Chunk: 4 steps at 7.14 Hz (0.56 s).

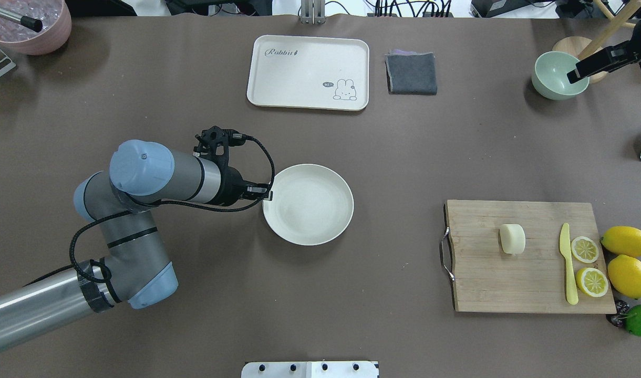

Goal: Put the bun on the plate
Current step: 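Carry the plate to the table center and release it with the left gripper, then withdraw the left arm while the right arm moves toward the cutting board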

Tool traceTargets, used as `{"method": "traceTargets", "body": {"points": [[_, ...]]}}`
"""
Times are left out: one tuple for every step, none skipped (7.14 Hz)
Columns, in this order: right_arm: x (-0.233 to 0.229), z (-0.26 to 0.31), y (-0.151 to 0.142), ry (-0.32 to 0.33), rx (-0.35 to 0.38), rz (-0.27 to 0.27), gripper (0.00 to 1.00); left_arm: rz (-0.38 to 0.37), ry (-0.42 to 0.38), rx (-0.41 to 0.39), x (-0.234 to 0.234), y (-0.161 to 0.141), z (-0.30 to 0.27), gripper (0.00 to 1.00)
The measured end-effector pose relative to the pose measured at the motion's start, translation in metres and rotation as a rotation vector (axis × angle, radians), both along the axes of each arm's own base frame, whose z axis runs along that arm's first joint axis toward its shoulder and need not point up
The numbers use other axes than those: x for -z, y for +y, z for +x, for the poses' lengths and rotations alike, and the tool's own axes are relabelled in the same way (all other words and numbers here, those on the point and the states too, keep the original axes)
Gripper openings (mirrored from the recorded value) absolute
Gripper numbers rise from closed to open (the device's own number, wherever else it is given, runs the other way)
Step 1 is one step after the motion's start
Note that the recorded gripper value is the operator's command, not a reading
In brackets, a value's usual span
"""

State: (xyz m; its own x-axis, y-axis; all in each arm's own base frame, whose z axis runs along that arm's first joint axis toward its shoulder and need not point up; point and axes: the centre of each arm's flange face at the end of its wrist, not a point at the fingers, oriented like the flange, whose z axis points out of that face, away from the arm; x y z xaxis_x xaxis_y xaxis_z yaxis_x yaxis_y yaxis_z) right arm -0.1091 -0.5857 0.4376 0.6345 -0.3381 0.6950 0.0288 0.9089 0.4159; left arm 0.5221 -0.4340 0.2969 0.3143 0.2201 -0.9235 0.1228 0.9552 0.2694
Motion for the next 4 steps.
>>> {"method": "traceTargets", "body": {"points": [[-0.001, -0.003, 0.000, -0.002, 0.004, 0.008, 1.00, 0.004, 0.007, 0.003, 0.000, -0.001, -0.002, 0.97], [0.000, -0.007, 0.000, -0.002, 0.009, 0.011, 1.00, 0.007, 0.011, 0.014, 0.001, -0.006, -0.008, 0.97], [0.001, -0.011, -0.001, -0.001, 0.015, 0.011, 1.00, 0.009, 0.011, 0.040, 0.000, -0.019, -0.022, 0.97], [0.003, -0.014, -0.002, -0.002, 0.020, 0.011, 1.00, 0.008, 0.001, 0.078, -0.007, -0.037, -0.043, 0.97]]}}
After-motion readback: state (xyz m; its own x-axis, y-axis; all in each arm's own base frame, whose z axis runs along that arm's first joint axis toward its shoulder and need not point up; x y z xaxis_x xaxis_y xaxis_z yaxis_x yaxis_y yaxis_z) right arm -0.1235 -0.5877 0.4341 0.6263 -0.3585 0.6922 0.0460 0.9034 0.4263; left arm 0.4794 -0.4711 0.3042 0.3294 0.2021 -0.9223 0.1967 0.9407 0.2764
